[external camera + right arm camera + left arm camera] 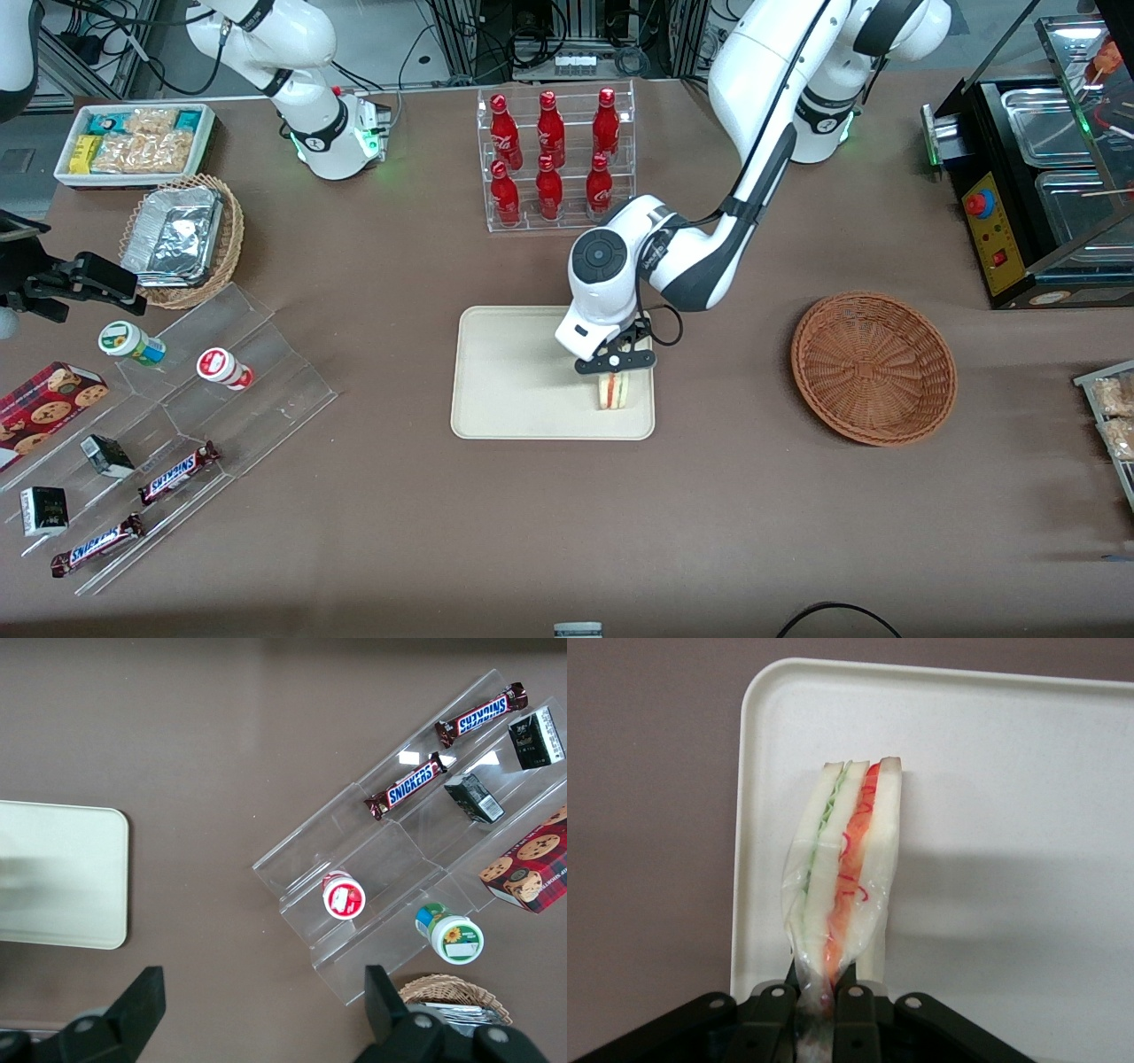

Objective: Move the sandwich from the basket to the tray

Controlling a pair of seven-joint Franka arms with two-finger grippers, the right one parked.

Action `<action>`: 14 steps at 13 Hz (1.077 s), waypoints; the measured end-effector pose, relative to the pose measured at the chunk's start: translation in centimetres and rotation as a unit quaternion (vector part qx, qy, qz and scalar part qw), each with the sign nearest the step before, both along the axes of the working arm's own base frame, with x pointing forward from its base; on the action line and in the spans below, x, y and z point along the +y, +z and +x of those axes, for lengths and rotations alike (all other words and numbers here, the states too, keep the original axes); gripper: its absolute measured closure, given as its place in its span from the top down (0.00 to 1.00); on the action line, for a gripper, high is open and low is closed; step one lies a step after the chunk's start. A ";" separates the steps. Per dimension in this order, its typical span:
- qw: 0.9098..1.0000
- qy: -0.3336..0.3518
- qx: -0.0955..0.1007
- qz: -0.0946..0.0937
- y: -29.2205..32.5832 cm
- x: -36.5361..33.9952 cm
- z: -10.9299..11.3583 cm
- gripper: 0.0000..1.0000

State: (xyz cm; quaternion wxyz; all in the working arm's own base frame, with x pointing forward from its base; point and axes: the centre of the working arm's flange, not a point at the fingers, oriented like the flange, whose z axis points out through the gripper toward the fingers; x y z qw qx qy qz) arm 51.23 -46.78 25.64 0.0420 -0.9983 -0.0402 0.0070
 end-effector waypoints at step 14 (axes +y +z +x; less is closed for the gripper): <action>1.000 0.009 0.004 0.011 1.8 0.2 0.7 1.00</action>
